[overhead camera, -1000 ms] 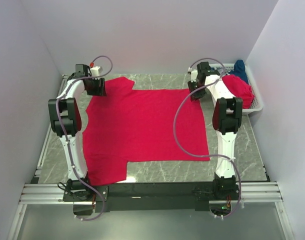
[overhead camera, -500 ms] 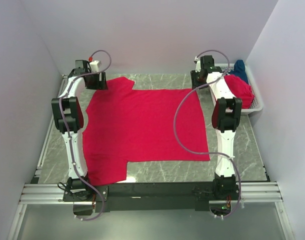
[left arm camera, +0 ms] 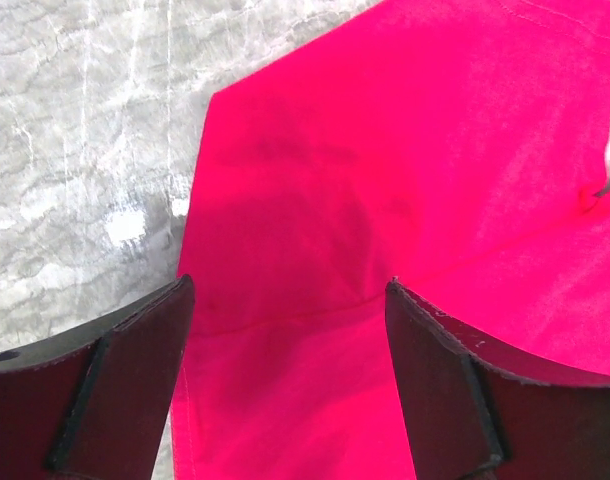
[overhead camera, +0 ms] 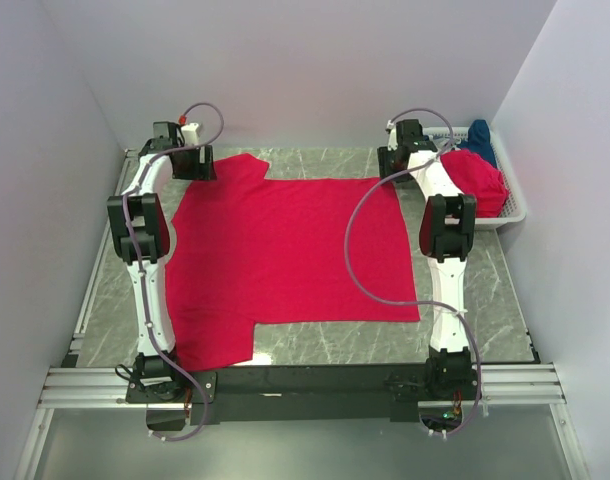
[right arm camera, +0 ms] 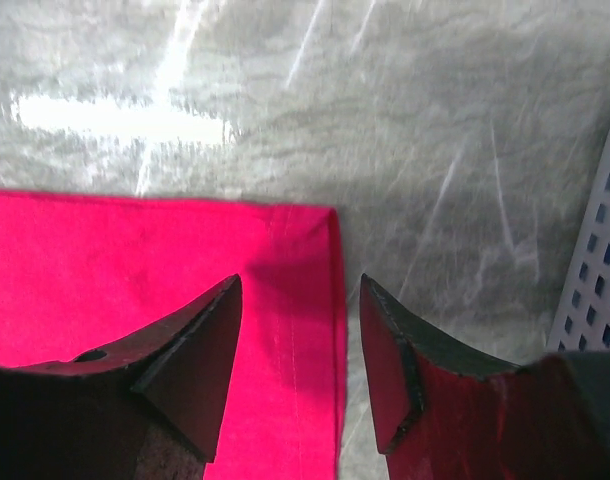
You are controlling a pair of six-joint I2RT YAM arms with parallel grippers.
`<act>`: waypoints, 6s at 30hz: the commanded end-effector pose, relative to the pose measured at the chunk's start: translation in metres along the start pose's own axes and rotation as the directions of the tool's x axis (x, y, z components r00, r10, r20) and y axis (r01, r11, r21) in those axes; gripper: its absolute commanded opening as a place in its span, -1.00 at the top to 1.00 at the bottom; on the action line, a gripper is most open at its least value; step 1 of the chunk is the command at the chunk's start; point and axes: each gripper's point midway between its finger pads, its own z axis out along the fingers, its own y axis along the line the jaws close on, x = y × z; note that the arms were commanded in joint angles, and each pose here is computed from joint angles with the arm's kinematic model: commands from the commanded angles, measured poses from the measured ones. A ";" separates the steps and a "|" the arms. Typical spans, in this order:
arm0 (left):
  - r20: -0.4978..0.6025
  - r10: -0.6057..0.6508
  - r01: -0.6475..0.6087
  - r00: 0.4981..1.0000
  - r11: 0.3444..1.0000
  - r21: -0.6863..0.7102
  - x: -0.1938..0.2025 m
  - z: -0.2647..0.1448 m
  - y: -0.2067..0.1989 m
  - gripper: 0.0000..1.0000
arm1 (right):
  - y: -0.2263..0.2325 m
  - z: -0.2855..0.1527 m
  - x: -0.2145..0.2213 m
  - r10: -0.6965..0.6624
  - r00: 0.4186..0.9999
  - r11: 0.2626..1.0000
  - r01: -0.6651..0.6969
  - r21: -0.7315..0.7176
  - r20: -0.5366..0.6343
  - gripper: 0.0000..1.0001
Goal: Fold and stack the t-shirts
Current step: Fold the tshirt
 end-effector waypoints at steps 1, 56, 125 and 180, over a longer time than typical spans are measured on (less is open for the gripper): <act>0.062 0.032 -0.031 0.998 0.999 -0.021 -0.025 -0.004 0.006 -0.67 | 0.006 0.013 -0.017 -0.017 0.998 1.000 0.016 0.010 0.064 -0.16; 0.229 -0.022 0.030 0.973 0.999 -0.029 -0.063 0.052 0.000 0.85 | 0.016 -0.018 -0.048 -0.102 0.982 0.995 0.103 0.005 0.161 1.00; 0.066 0.231 -0.240 0.971 0.937 0.254 0.101 -0.186 -0.025 -0.09 | 0.010 -0.139 0.089 -0.414 0.902 0.866 0.349 -0.359 -0.121 -0.15; -0.074 0.237 -0.215 0.969 0.951 0.223 0.113 -0.132 -0.044 -0.28 | 0.030 -0.115 0.133 -0.696 0.661 0.716 0.608 -0.344 -0.281 0.34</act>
